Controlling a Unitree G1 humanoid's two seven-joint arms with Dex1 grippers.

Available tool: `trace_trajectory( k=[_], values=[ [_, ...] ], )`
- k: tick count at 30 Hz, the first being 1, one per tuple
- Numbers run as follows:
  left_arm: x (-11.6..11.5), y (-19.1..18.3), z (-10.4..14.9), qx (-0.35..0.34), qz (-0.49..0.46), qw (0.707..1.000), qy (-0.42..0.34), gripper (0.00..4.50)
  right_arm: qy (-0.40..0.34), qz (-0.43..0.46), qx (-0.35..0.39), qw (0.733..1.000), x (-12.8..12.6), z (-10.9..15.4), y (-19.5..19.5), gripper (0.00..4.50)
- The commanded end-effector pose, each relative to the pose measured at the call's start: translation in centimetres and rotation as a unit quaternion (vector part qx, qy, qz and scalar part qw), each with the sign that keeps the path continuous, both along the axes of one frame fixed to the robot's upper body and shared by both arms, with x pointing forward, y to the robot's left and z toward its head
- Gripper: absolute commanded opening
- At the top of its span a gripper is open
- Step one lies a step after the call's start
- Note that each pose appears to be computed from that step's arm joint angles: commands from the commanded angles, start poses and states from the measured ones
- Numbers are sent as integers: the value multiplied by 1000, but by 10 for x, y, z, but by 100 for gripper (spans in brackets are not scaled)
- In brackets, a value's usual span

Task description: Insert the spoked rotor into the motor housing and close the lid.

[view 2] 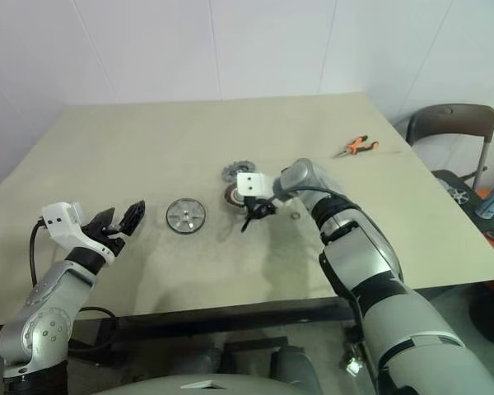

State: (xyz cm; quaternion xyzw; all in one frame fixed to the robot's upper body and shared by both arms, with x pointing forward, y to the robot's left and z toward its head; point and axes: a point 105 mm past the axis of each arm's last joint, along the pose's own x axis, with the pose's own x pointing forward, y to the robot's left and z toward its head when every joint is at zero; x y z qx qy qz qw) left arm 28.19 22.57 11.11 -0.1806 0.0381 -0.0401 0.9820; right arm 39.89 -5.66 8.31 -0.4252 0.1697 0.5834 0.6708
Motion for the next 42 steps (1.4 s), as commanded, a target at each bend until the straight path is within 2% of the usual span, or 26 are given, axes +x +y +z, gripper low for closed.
trace_trajectory(
  k=[1, 4, 7, 10, 14, 16, 19, 22, 26, 34, 38, 42],
  values=[
    [2, -3, 11, 4, -3, 1000, -24, 450, -16, -7, 15, 1000, 5, 11, 0, 263],
    [3, -4, 9, 3, -4, 1000, -23, 450, 0, 2, 10, 1000, 2, 10, -1, 263],
    [3, -3, 10, 0, 2, 1000, -25, 450, -6, 16, 4, 1000, 0, 8, 0, 207],
    [5, 0, 12, -1, 10, 1000, -29, 450, -14, 18, -4, 1000, 0, 6, 1, 113],
    [6, 0, 11, 0, 9, 1000, -28, 450, -15, 20, -4, 1000, 0, 4, 3, 113],
    [6, 0, 10, -1, 10, 1000, -26, 450, -17, 22, -9, 1000, 0, 4, 3, 79],
    [6, 0, 10, -1, 11, 1000, -26, 450, -22, 28, -18, 999, -1, 3, 3, 2],
    [8, 0, 10, -1, 12, 1000, -27, 450, -19, 49, -19, 998, -5, 4, 4, 2],
    [8, -2, 10, -2, 10, 1000, -28, 450, -53, 21, -20, 998, 5, 8, 5, 2],
    [11, -5, 10, -5, 4, 1000, -29, 450, -25, 25, 21, 999, 5, 34, 10, 2],
    [11, -7, 9, -7, 1, 1000, -28, 450, 27, 41, 40, 998, -5, 47, 5, 2],
    [13, -9, 6, -10, -4, 1000, -25, 450, 60, 88, 20, 994, -30, 48, -13, 2]
  ],
)
